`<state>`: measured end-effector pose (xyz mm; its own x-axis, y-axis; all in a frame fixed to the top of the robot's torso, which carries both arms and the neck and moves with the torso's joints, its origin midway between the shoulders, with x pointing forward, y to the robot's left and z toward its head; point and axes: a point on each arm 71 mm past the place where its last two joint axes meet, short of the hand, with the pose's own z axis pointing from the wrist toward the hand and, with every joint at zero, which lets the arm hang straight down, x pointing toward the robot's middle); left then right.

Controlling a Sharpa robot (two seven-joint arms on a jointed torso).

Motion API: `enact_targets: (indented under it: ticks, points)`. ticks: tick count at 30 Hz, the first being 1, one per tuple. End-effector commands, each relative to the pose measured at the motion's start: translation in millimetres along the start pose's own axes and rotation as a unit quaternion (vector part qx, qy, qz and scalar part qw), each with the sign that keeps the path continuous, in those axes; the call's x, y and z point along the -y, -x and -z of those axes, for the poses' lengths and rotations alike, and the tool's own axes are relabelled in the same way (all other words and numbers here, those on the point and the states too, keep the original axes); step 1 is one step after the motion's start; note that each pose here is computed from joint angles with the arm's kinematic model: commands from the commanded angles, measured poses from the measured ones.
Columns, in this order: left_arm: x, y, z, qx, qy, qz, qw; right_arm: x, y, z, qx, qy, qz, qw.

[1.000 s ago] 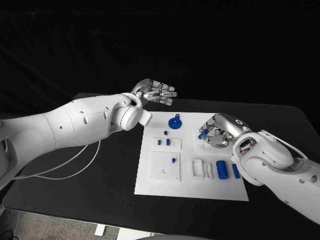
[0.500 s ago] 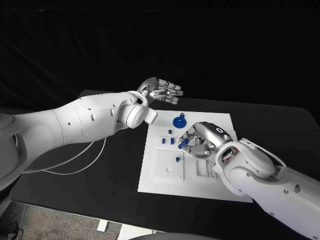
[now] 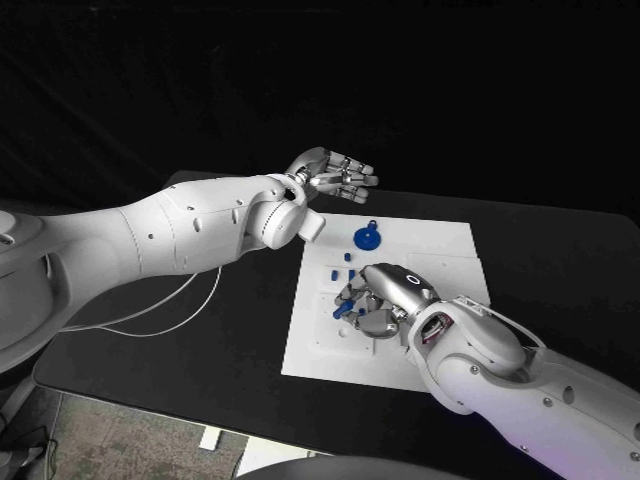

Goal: Assemble the parts on the task board

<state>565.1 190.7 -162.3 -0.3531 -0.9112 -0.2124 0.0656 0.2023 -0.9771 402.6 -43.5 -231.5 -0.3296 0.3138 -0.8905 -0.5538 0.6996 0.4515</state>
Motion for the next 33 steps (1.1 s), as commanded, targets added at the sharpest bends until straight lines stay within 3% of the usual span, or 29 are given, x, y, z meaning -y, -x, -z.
enact_targets:
  ticks: [1, 8, 19, 33]
  points:
    - [1.8, -2.9, -0.5, -0.010, -0.005, 0.006, 1.000, -3, -7.1, 1.8, -0.008, 0.016, 0.021, 1.000]
    - [1.6, -2.7, 0.2, -0.012, -0.004, 0.006, 1.000, -4, -20.3, 4.3, -0.020, 0.017, 0.038, 0.999]
    - [1.5, -3.0, 0.3, -0.013, -0.003, 0.006, 1.000, 0, -27.6, 6.9, -0.035, 0.006, 0.055, 0.998]
    - [1.0, -2.1, 0.7, -0.014, -0.001, 0.006, 1.000, 1, -26.7, 8.6, -0.016, 0.009, 0.087, 0.996]
